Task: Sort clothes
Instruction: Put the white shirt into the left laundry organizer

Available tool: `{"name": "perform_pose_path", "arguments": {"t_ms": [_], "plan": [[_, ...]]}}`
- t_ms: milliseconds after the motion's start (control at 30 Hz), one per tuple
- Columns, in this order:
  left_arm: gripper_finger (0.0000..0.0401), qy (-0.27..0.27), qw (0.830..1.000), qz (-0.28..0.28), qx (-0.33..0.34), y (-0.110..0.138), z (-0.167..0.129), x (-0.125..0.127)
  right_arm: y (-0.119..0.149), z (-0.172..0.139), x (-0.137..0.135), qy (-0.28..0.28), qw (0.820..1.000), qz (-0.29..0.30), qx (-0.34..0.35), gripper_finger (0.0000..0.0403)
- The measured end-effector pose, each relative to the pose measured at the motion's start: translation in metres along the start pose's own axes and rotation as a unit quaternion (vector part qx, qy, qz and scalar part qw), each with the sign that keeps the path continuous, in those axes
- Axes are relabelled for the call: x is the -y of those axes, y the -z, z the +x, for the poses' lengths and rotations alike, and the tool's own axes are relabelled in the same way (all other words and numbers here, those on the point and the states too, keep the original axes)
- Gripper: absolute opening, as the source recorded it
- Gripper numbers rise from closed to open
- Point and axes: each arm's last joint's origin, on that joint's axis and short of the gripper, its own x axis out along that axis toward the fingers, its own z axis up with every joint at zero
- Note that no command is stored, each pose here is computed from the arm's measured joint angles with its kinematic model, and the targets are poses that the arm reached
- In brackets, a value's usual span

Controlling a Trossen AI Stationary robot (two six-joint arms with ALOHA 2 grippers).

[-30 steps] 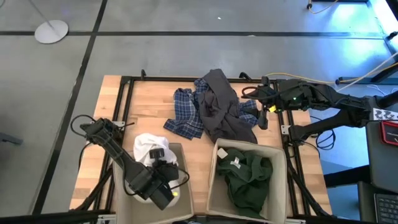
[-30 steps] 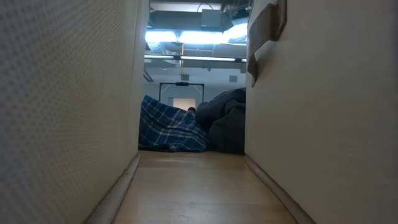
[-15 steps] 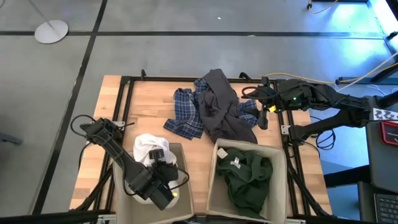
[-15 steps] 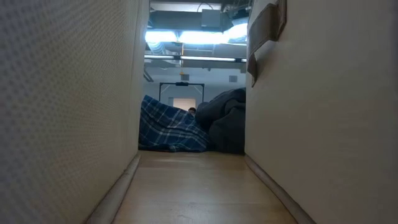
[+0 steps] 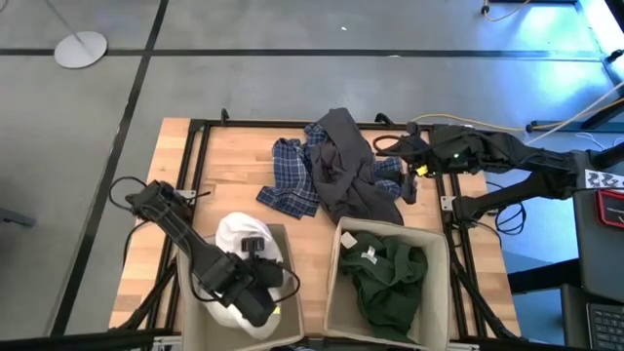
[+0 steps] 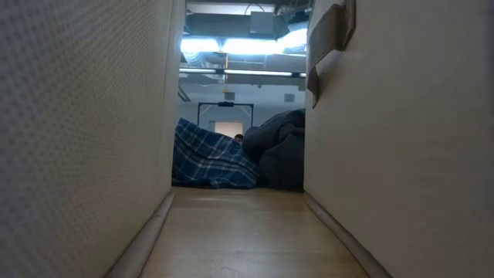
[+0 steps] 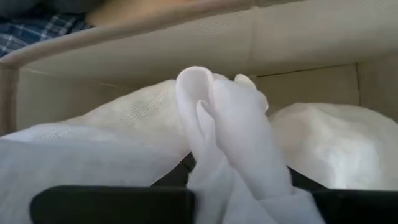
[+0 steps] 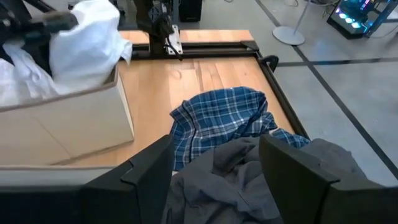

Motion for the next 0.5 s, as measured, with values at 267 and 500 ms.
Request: {"name": "perform_pose_path", "arguments": {"t_ms": [267, 500], "plan": [[0.0167, -0.013, 0.999, -0.026, -0.014, -0.004, 0.007, -0.008, 0.001, 0.014, -0.002, 0.000, 1.000, -0.007, -0.024, 0.0237], [0.0241, 0.058, 0.996, -0.040, -0.056, -0.008, -0.001, -0.009, 0.002, 0.016, -0.003, 0.000, 0.999, -0.018, -0.028, 0.0237]]}}
